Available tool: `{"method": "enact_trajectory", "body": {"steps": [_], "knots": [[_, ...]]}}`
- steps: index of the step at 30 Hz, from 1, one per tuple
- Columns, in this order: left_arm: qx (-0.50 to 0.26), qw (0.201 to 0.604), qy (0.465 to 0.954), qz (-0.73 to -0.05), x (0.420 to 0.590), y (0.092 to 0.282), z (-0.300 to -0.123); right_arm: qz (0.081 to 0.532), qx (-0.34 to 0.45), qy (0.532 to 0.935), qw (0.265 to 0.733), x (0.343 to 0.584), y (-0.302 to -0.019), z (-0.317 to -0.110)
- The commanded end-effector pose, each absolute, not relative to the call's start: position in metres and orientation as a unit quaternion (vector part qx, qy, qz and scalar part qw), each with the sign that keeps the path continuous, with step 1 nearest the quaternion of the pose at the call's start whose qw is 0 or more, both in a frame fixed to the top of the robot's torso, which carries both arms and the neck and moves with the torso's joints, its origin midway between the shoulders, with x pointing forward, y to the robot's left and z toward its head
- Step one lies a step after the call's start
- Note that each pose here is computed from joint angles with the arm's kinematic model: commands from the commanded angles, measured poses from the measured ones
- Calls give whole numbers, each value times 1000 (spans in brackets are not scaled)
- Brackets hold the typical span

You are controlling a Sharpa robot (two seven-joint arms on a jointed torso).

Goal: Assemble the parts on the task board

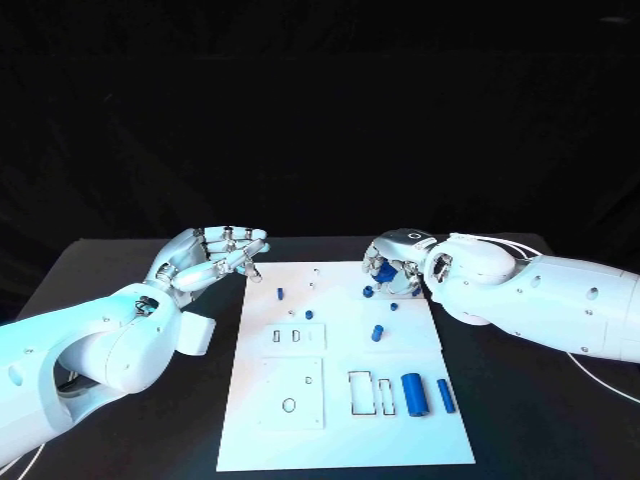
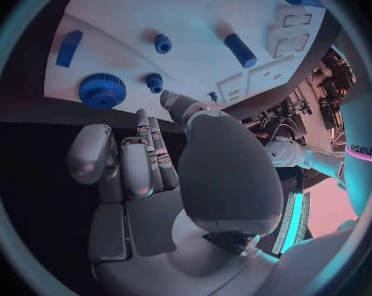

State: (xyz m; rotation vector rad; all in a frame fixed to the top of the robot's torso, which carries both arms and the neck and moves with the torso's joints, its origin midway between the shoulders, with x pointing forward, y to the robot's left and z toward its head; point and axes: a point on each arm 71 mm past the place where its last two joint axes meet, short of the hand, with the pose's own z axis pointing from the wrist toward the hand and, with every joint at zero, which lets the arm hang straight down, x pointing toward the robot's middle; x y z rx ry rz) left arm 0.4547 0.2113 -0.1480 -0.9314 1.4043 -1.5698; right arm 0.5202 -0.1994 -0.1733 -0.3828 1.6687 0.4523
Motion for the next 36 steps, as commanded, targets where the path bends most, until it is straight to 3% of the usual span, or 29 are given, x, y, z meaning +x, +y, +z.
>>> {"method": "enact_trajectory", "body": {"steps": [1,36], "knots": [[-360,400,561,-629,454,208,-146,180,-182,739,623,520,-199,-178],[-366,399,563,-625,459,210,-148,181,-186,746,613,520,-191,-188]]}}
